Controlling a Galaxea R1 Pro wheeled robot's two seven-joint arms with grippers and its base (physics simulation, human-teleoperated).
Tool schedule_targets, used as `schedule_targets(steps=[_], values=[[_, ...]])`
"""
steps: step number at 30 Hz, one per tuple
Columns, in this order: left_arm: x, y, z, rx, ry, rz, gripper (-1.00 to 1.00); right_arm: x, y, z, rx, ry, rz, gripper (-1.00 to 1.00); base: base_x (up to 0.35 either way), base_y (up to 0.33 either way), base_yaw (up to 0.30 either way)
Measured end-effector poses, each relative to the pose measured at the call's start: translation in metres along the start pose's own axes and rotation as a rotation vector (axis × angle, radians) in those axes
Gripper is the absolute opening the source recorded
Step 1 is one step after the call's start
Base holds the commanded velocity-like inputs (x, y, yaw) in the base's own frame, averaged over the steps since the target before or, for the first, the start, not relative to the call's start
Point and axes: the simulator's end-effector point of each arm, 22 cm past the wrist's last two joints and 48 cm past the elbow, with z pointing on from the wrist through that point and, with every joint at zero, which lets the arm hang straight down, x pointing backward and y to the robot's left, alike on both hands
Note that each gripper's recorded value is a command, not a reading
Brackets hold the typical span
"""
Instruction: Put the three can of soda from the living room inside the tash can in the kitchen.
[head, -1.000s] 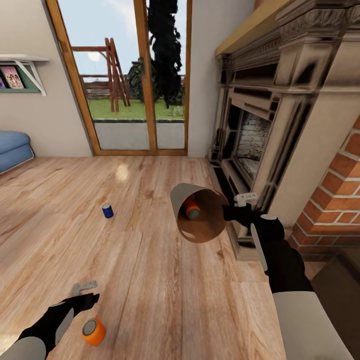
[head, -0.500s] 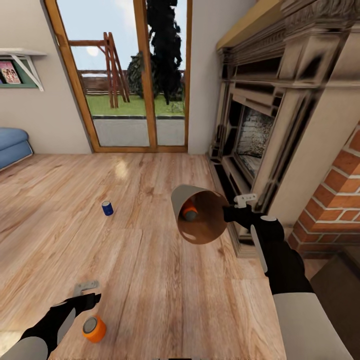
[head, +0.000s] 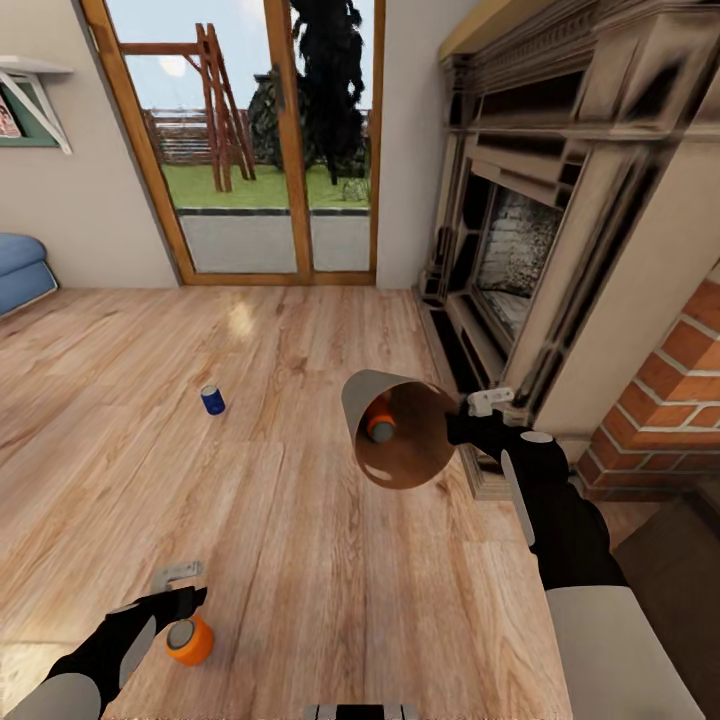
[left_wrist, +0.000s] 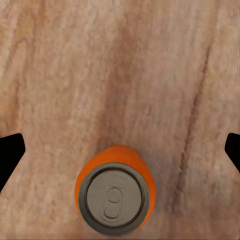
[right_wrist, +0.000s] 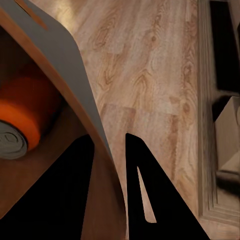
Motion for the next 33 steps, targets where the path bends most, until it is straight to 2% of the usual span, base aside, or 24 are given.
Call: schedule_targets(steps=[30,33], values=[[0.062,0.006,0.032,-0.02,0.119,0.018,1.0,0.08,-0.002,0.044,-0.009,0.127,0.023,-1.0,0.0,0.0,0.0],[0.061,0.006,0.032,-0.02,0.118,0.017,1.0,0.08,-0.002,0.044,-0.01,0.128,0.025,-1.0,0.0,0.0,0.0]])
